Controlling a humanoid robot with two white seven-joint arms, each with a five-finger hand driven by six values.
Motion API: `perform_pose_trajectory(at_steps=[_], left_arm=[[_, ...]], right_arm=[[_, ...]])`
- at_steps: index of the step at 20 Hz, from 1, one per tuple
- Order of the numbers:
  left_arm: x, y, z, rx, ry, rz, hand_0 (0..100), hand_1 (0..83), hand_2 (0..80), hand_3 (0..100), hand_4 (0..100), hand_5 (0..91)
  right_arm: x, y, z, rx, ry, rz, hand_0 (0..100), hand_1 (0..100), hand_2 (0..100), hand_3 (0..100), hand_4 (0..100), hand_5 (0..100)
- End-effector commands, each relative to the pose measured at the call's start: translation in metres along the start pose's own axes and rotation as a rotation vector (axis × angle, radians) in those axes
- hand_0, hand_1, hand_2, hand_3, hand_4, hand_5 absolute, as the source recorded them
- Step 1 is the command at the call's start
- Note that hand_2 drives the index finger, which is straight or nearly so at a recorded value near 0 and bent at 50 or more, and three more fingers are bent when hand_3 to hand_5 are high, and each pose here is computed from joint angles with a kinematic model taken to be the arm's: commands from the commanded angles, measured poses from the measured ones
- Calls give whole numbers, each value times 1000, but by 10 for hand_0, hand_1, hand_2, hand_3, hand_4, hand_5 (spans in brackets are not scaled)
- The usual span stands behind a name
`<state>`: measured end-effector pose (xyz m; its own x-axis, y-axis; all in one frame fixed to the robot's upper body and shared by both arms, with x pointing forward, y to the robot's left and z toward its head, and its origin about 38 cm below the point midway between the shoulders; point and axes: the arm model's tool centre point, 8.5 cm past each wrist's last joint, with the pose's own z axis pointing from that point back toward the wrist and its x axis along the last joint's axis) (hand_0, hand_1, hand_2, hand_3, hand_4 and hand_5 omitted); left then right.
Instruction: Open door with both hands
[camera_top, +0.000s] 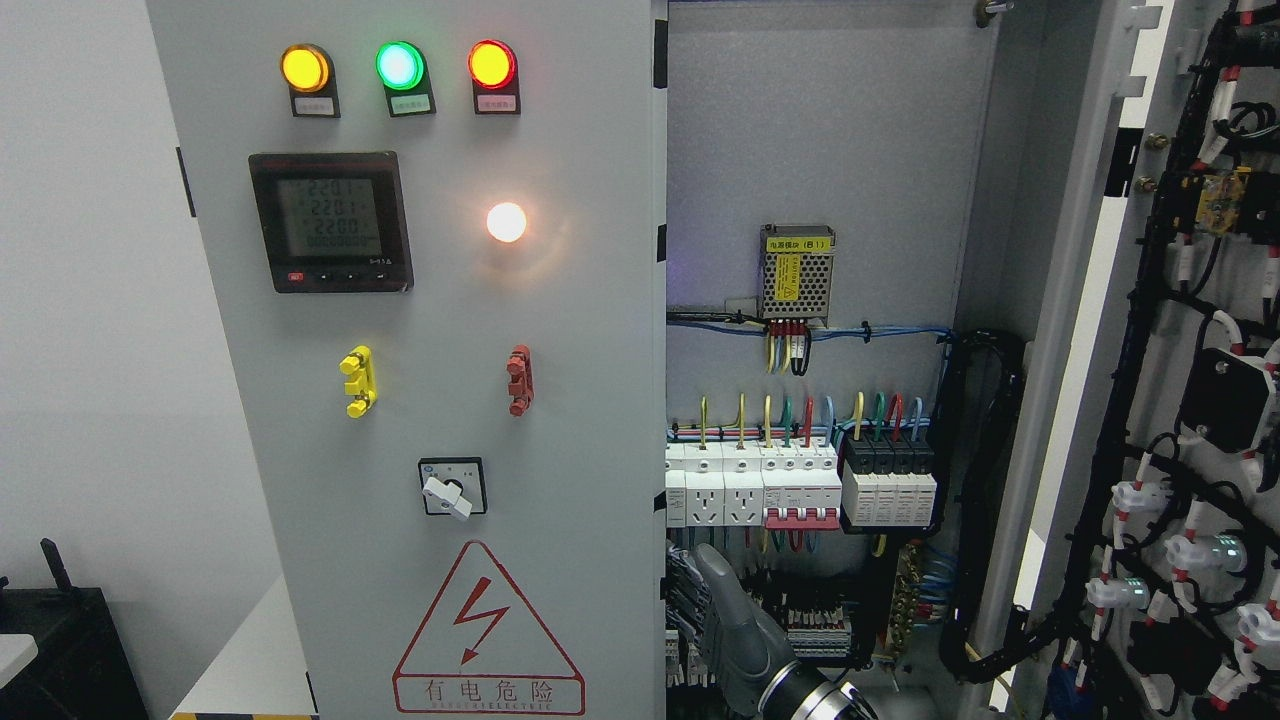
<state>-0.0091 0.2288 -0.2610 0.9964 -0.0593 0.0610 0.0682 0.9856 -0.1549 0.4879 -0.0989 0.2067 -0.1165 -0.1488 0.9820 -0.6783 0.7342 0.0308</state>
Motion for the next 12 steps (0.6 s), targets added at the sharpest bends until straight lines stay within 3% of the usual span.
perform_pose_trajectory(at_steps=[1,12], left_arm=[[6,1,0,1,-11,5,0,0,0,0,42,0],[6,0,0,0,-11,5,0,0,0,0,43,0]], right_arm=[[1,1,0,19,-2,0,0,0,0,0,0,0],[1,1,4,42,6,4,0,0,0,0,0,0]])
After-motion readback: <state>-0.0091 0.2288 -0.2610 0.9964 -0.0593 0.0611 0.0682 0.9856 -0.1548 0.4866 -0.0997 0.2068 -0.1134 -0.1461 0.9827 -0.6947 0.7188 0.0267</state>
